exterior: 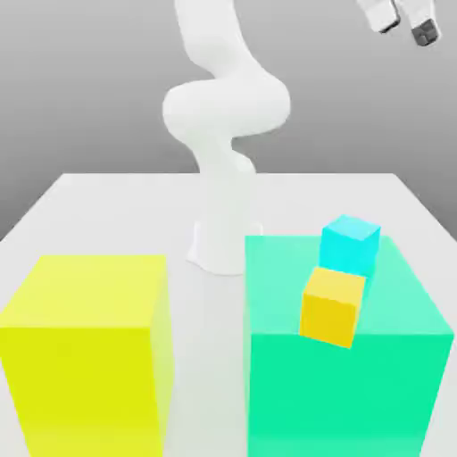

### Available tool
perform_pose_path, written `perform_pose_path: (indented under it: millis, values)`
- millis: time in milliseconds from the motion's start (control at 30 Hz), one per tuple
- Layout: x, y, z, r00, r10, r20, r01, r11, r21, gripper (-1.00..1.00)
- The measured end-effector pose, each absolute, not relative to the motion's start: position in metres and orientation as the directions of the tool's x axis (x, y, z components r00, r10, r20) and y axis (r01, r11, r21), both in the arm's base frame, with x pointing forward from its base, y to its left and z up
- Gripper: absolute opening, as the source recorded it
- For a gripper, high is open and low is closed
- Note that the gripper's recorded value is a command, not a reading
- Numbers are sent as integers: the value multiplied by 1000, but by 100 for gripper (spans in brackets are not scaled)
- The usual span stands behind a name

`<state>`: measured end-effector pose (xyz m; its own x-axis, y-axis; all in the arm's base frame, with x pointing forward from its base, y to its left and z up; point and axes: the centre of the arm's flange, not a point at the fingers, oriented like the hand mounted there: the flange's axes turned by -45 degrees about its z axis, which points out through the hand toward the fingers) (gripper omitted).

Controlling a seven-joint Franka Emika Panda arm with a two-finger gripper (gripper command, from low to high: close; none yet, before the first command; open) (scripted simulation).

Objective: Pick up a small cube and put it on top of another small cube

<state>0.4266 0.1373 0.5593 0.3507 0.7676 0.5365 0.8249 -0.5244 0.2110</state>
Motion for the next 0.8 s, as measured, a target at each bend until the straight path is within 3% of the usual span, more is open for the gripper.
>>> perform_pose_path:
  millis: [233, 467, 633, 800]
  values:
    - [423, 199, 490, 45, 900, 434, 948, -175, 265, 0]
    - [402, 255, 421, -293, 900, 323, 936, 201, 290, 0]
    - [377, 289, 372, -527, 816, 239, 841, 458, 288, 0]
    - [340, 313, 317, -749, 648, 139, 660, 709, 248, 0]
